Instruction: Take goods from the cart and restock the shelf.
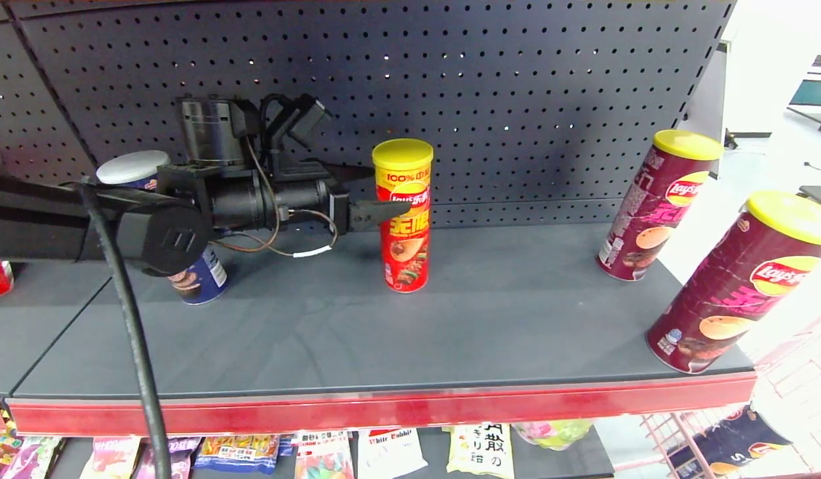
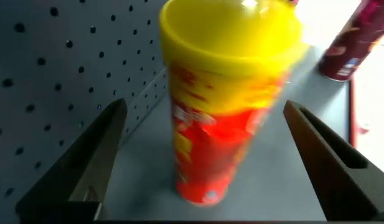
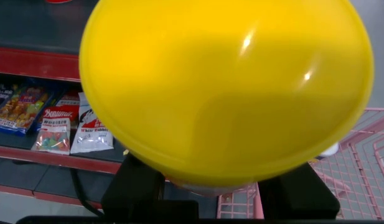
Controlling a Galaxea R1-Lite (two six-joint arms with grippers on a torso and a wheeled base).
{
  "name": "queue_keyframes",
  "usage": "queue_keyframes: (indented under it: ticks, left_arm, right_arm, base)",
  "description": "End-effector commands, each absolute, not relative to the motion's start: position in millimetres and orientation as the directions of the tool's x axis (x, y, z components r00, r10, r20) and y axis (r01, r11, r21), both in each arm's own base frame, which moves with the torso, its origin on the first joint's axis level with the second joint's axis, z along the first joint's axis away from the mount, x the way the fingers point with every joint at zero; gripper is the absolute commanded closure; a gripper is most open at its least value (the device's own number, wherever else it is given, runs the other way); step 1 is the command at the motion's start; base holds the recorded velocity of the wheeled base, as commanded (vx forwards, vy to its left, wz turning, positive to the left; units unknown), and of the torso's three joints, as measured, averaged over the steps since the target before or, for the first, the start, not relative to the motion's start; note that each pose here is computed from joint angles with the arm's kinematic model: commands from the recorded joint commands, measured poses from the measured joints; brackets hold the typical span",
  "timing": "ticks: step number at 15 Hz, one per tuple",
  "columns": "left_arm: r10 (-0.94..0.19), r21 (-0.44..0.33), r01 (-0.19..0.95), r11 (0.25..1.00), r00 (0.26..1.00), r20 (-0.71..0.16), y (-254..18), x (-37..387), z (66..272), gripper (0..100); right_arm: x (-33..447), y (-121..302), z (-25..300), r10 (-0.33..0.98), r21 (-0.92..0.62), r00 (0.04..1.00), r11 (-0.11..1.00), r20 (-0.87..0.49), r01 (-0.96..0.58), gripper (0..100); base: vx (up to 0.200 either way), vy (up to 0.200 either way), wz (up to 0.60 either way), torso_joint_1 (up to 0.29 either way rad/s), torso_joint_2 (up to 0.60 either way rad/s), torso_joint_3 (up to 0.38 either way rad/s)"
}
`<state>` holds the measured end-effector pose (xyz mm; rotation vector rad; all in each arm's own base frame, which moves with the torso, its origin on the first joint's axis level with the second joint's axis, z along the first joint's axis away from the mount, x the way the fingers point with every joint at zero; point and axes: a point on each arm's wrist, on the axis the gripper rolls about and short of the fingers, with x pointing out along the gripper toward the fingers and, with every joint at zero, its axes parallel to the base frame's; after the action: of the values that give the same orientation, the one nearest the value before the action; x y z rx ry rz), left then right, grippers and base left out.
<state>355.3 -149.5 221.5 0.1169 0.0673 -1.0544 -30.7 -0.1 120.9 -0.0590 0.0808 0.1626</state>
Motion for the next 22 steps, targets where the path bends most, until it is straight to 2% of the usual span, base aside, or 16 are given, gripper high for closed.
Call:
queue_keyframes:
  ticks: [1,14,15,22]
  left_arm:
    - [-0.862,0.048,0.872,0.487,0.489,-0.131,-155,368,209,0]
    - [-0.883,0.042,0.893,0.448,0.449,-0.136,-177,374,204,0]
    - [-0.882,0.044,0.892,0.449,0.451,-0.135,-178,377,203,100]
    - [-0.894,0.043,0.904,0.425,0.427,-0.134,-186,373,204,100]
  right_arm:
    - [-30,0,121,0.160,-0.052,0.983,0.985,-0.088,-0.165,100]
    - [-30,0,120,0.160,-0.051,0.983,0.985,-0.090,-0.165,100]
    - [-30,0,120,0.160,-0.051,0.983,0.985,-0.090,-0.165,100]
    - [-31,0,120,0.159,-0.049,0.983,0.985,-0.089,-0.163,100]
  base:
    - [0.000,0.000,0.00,0.000,0.00,0.000]
    - [0.000,0.000,0.00,0.000,0.00,0.000]
    - [0.000,0.000,0.00,0.000,0.00,0.000]
    - [0.000,0.000,0.00,0.000,0.00,0.000]
